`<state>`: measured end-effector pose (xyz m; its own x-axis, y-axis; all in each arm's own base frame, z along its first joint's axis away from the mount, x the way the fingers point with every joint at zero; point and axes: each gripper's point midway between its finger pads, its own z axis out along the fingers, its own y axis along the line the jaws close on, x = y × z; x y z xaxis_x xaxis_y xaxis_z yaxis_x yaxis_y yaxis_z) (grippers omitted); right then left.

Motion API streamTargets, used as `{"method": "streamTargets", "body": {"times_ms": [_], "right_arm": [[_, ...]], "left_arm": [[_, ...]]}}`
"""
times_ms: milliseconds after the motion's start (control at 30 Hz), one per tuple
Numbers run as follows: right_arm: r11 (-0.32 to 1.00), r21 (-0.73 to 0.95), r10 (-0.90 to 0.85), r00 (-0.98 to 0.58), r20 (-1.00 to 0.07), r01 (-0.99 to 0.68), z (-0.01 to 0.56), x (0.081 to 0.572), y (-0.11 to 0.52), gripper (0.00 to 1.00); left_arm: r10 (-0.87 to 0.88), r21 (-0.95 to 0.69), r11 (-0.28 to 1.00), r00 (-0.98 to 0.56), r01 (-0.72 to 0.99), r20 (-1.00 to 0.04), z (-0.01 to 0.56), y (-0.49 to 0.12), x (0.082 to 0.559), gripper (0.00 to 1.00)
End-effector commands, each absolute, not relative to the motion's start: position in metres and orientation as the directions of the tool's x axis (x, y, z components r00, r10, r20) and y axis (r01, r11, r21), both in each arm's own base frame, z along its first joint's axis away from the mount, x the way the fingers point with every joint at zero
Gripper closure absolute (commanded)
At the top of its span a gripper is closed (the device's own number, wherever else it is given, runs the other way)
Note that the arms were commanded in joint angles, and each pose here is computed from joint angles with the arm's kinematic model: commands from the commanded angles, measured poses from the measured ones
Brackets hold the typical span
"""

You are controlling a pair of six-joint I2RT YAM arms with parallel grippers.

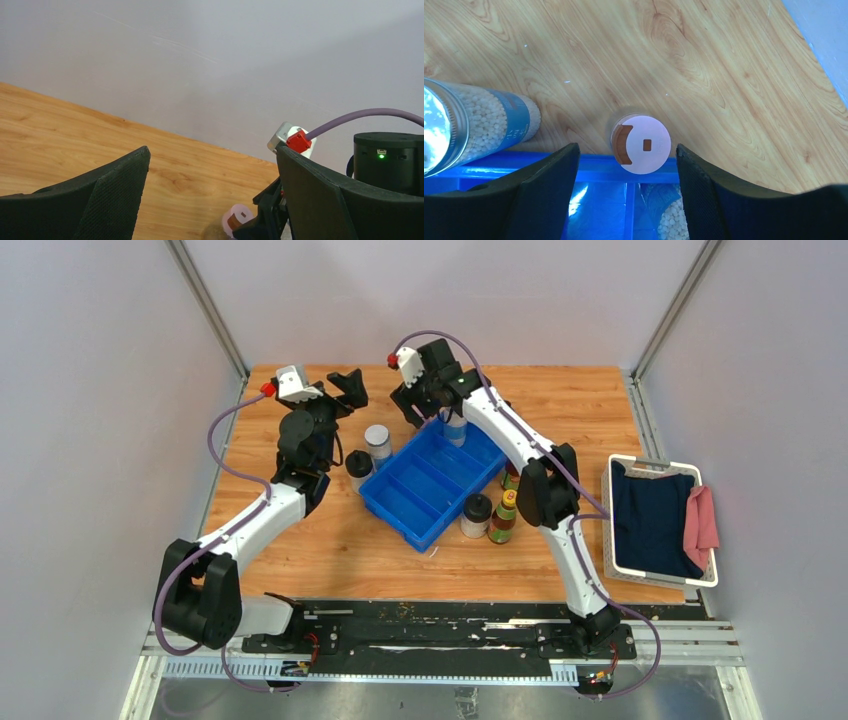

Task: Organize the condiment bottles
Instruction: Pick up the bottle from the center of the board.

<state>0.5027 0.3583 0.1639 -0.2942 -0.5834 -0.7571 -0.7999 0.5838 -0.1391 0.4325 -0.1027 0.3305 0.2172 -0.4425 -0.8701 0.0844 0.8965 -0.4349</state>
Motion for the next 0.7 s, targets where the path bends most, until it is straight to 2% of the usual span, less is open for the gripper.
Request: {"method": "streamTargets", "body": {"times_ms": [0,667], "right_arm": [[0.579,-0.158,-0.603,-0.29,-0.743,-0.8,0.156,0.504,0.364,0.26],[0.601,-0.16,-0.597,-0.307,-0.741,-0.783,0.147,0.519,0.357,0.25]], "left_arm": [[-0.46,-0.452,0.887,0.244,0.092,-0.854,0.335,-0.099,0.429,0.0],[-0.457,-0.443,0.889,0.264,0.115,-0.849,0.342,-0.1,0.427,0.0]]}}
